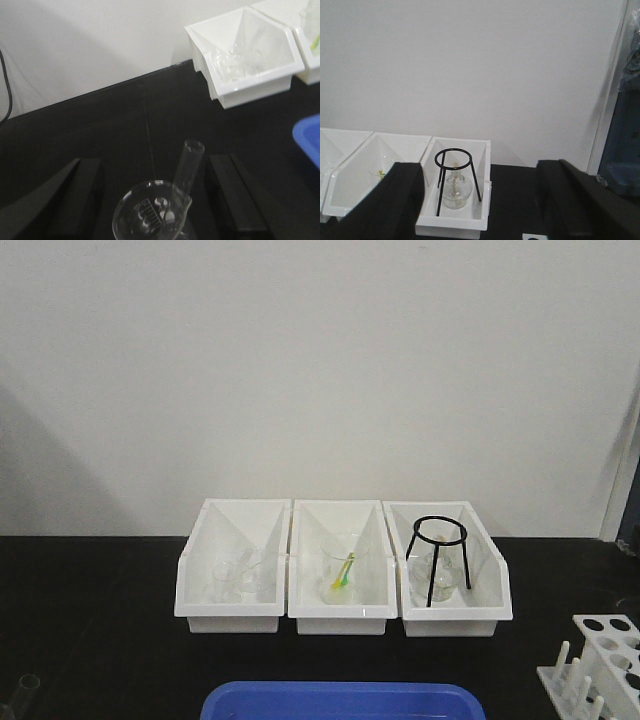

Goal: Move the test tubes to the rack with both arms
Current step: 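Lift the test tube out of the beaker with the left gripper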

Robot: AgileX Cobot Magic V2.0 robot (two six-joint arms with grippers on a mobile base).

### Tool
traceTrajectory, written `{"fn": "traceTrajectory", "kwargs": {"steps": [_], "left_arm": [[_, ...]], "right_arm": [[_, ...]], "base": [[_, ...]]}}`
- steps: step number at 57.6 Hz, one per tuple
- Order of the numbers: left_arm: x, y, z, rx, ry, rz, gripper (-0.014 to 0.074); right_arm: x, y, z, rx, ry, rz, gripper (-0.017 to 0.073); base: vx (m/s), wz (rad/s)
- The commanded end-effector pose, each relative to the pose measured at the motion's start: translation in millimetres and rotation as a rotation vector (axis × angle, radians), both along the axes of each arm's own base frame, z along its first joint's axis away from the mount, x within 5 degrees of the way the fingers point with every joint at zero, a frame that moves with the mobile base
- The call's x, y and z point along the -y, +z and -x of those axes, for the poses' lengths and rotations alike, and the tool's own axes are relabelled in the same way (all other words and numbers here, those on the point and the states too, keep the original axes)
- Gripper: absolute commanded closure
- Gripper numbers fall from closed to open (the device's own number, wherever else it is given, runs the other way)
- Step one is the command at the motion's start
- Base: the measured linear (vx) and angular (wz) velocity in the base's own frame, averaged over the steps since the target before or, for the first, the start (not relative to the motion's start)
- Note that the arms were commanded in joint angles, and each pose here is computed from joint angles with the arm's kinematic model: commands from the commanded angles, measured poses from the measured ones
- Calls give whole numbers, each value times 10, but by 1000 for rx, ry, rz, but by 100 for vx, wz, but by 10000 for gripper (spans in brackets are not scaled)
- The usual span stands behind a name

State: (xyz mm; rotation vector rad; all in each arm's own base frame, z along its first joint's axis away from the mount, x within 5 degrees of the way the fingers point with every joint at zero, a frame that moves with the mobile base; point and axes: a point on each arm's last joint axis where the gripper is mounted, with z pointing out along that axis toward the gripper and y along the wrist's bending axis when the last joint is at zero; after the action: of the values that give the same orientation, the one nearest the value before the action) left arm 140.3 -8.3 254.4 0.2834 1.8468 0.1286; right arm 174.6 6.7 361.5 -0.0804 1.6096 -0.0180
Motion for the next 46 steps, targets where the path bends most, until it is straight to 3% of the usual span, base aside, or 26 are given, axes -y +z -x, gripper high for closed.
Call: {"fn": "traceTrajectory", "kwargs": {"steps": [1, 20, 33, 46], "left_arm": [[17, 40, 12, 136, -28, -28, 82], [66, -287, -248, 147, -88, -120, 84], [92, -469, -462, 126, -106, -126, 84], [99, -455, -712, 83, -102, -131, 84]], "right_arm": [[12, 208, 16, 127, -8, 48, 104], [13, 252, 21, 177, -10, 61, 157], [13, 266, 23, 192, -11, 60, 157], [13, 267, 23, 193, -11, 60, 157]], "base": [[0, 0], [0, 0], [0, 0], [0, 0]]}}
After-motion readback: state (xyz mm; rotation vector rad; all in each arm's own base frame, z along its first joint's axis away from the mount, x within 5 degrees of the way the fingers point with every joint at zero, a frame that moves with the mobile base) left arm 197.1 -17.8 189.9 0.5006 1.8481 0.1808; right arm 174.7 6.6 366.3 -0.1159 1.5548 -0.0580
